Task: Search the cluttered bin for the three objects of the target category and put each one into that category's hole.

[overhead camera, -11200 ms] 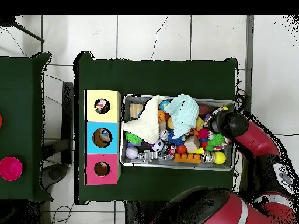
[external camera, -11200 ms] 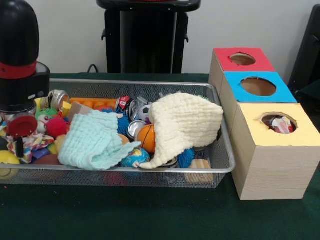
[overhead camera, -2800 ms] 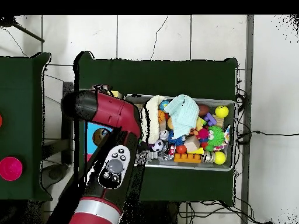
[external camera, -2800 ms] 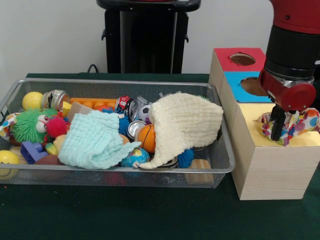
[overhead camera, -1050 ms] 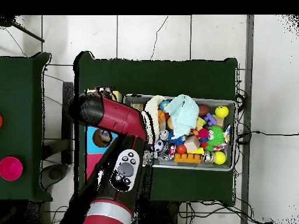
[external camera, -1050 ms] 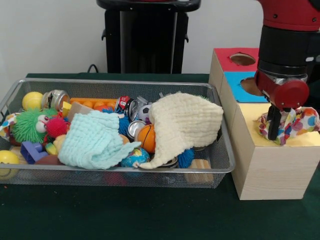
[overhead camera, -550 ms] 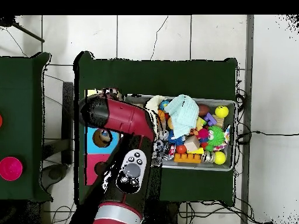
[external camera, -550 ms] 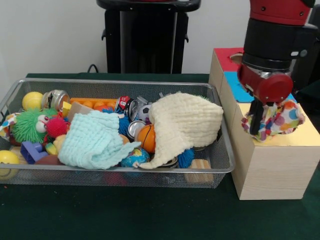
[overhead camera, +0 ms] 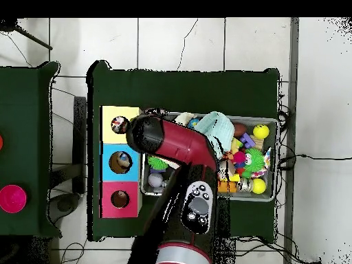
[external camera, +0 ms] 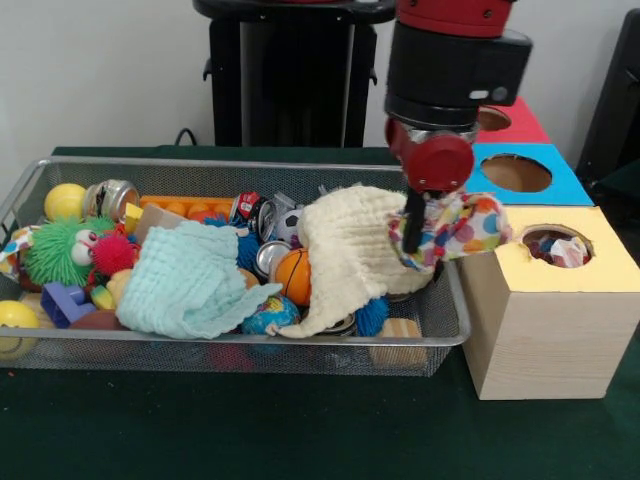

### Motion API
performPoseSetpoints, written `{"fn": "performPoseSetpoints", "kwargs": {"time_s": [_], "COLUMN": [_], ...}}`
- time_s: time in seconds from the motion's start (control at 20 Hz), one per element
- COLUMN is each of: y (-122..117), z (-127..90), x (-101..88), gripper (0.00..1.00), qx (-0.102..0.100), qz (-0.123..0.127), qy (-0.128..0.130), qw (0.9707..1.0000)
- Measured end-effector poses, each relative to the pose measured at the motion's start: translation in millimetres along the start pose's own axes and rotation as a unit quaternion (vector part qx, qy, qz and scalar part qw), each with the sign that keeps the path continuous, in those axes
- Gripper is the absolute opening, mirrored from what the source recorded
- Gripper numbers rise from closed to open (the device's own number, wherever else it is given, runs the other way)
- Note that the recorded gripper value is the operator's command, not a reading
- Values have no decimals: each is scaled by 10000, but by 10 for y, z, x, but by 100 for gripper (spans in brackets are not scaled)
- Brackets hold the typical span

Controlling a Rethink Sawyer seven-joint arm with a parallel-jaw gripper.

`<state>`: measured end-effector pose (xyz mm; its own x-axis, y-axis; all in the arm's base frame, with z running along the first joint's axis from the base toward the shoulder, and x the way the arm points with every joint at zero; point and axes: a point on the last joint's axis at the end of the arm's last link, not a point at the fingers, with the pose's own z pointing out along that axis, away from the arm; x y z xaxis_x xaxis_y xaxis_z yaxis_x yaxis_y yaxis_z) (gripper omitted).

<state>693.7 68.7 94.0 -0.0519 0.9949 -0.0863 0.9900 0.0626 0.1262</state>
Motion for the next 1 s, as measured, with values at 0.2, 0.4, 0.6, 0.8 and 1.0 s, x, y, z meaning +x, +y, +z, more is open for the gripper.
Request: {"fn": "performPoseSetpoints", "kwargs": {"time_s": [0.2, 0.4, 0.6, 0.8, 1.0], "y": [-189, -295, -333, -372, -357], "z": [121, 226, 259, 254, 180], "x": [-148, -38, 156, 398, 462], "gripper": [0, 0, 0, 0, 0], "qx": [208, 332, 370, 454, 675], "qz": [41, -88, -242, -419, -454], "qy": [-24, -28, -14, 38, 162], "qw": [9998, 9994, 9990, 9981, 9966]}}
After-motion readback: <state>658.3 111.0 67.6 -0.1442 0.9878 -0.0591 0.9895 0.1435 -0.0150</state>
